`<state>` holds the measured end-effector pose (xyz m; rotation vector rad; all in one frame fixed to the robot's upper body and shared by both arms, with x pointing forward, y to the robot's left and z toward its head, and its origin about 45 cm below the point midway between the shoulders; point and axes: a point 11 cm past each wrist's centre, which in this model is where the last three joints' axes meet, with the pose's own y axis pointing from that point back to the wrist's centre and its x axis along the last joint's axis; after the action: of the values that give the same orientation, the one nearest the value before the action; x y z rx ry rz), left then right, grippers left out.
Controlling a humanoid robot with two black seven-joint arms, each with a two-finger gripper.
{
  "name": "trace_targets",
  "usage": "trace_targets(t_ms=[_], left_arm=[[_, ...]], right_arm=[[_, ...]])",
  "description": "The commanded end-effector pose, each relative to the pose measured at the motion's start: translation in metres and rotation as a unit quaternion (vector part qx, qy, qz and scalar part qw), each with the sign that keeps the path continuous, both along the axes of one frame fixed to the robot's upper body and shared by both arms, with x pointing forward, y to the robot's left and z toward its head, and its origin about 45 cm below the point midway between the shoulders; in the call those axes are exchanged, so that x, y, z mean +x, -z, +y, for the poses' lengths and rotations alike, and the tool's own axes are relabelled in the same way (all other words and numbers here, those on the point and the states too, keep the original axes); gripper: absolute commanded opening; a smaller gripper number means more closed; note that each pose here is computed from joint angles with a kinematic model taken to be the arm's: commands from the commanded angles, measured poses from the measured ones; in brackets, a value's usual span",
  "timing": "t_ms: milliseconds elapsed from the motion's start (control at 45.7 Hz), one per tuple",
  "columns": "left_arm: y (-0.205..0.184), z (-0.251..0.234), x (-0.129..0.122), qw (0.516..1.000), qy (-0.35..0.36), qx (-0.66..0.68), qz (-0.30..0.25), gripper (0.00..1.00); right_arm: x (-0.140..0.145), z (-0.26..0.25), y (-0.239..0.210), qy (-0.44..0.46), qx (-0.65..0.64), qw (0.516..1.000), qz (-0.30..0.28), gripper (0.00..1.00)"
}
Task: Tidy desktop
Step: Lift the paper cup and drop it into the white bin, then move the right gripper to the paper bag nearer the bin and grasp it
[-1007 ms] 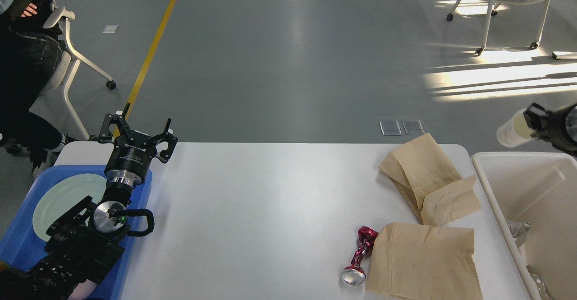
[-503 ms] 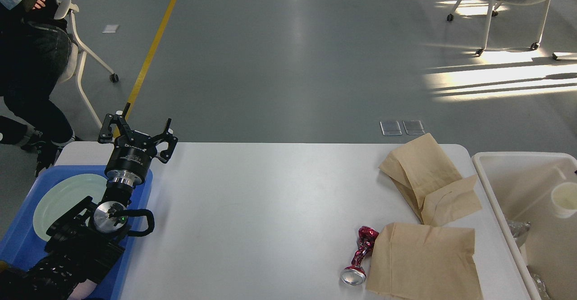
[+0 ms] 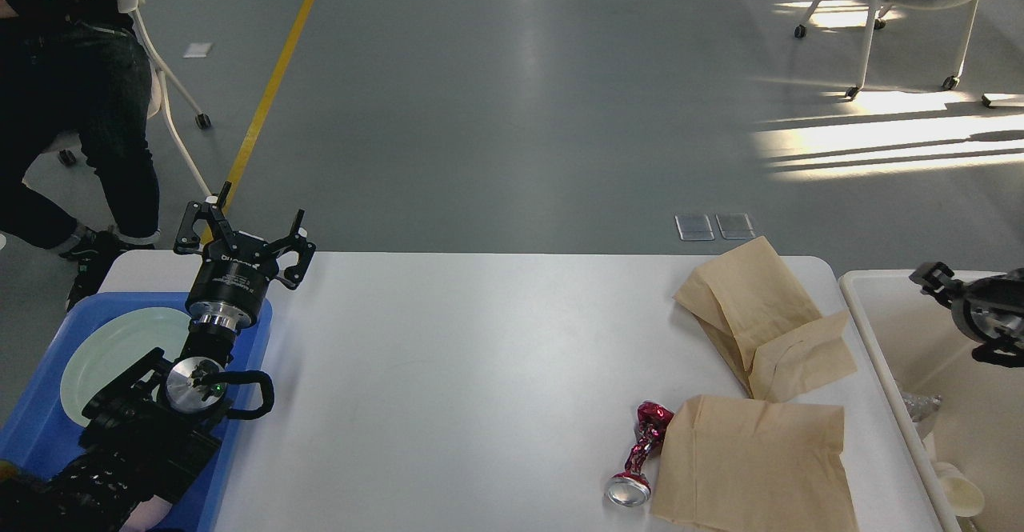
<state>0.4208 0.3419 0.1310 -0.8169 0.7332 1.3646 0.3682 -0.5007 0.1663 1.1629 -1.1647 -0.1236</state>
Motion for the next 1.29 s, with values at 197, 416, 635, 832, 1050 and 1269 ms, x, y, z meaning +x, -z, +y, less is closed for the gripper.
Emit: trace_targets(t_ms=[197,416,635,832,1050,1269], left_arm=[[0.0,0.0,0.0,1.0,0.001,0.0,0.0,0.96],[0.0,0.0,0.0,1.0,0.0,0.0,0.0,0.96],[0.0,0.0,0.0,1.0,0.0,0.0,0.0,0.96],[0.0,0.0,0.0,1.0,0.001,0.0,0.0,0.96],[0.0,0.0,0.0,1.0,0.001,0.0,0.0,0.96],[0.0,0.0,0.0,1.0,0.0,0.0,0.0,0.96]], right_arm=[[0.034,0.121,-0.035,-0.161,0.031,0.983,0.081,1.0],[0.041,0.189,-0.104,-0.262,0.107,0.945,0.166,1.0],[0.027,0.24,-0.184,-0.311,0.17,0.921,0.165,1.0],[0.024,0.258,-0.247,-0.346,0.159,0.914,0.138,1.0],[0.026,0.254,-0.247,-0.341,0.154,0.918,0.135,1.0],[0.039,0.199,-0.123,-0.236,0.161,0.946,0.152,1.0]])
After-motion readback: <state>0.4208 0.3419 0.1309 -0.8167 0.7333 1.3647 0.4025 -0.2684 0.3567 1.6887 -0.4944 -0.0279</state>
